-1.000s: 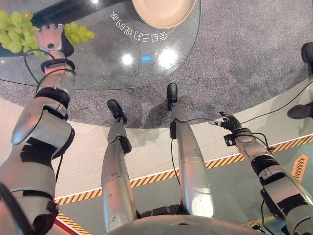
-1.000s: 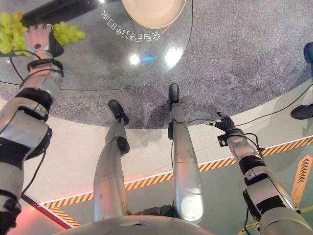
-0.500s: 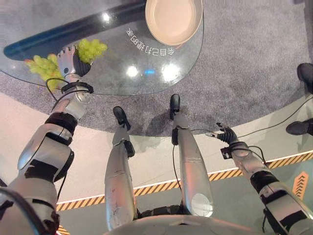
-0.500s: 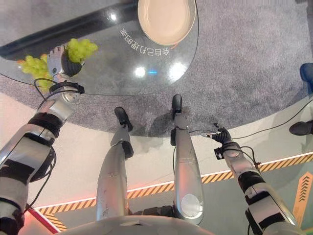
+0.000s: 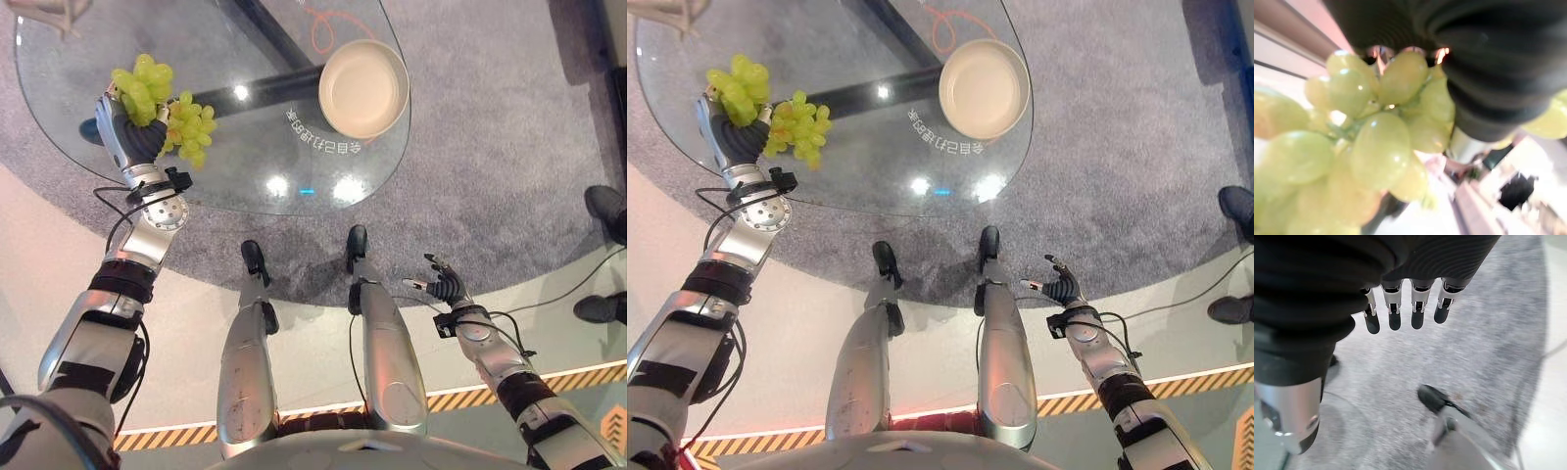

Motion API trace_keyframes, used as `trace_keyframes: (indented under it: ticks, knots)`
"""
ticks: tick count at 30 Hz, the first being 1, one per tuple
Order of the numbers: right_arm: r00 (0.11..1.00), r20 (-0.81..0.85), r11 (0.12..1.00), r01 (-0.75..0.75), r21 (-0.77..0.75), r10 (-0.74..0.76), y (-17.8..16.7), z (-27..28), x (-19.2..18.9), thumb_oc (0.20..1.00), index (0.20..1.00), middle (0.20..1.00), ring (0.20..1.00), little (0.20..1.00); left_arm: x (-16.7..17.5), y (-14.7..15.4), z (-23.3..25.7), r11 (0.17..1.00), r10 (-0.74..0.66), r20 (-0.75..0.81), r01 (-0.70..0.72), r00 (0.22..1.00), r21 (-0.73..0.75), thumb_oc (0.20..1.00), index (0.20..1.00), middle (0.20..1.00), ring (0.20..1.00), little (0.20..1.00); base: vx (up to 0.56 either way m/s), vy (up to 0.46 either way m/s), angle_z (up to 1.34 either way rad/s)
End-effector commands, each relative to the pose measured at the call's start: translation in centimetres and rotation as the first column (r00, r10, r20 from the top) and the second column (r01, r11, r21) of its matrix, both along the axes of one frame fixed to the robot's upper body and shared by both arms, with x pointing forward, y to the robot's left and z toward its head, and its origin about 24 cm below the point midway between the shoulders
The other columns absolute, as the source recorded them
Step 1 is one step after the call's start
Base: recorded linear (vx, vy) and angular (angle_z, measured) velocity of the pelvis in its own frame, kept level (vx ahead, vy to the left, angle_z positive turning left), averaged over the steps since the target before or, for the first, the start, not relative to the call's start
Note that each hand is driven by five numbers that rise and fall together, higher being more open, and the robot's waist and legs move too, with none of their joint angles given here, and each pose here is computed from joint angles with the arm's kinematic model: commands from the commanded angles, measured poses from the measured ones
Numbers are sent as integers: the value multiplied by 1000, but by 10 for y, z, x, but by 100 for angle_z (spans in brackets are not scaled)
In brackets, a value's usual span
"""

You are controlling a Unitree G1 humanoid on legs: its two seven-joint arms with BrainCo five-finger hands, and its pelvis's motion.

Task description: Pick up fruits into the plate

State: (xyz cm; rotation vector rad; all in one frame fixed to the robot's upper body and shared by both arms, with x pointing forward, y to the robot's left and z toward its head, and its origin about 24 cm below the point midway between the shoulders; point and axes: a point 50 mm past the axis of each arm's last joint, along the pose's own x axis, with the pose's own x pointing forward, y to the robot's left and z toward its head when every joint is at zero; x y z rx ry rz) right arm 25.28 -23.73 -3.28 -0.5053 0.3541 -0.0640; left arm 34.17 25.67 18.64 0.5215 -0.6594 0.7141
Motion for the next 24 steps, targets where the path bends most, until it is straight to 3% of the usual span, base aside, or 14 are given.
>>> trace_keyframes:
  ticks: [1,4,13,20,24]
  knots:
    - [995,102,1000,14,-4,-13,-2,9,-10,1000,1000,1000,1000,1000,-9,5,36,994,-82,179,93,980,-58,200,200,200,200,200,-33,-2,7]
    - [972,232,1000,28,11,-30,-1,29,-4,1000,1000,1000,1000,1000,-14,0,34,981,-169,171,182,971,-67,200,200,200,200,200,-33,19,1]
    - [936,326,990,-142,-5,135,12,67,8,1000,1000,1000,1000,1000,-37,-21,6,880,-463,49,465,885,-98,200,200,200,200,200,117,-8,2]
    - [860,325,902,-429,43,393,36,105,21,1000,1000,1000,1000,1000,-50,-59,-15,703,-710,-79,697,700,-139,200,200,200,200,200,126,-32,2]
    - [812,311,847,-531,41,494,51,126,32,1000,1000,1000,1000,1000,-52,-75,-18,546,-836,-172,817,520,-183,200,200,200,200,200,97,-51,6]
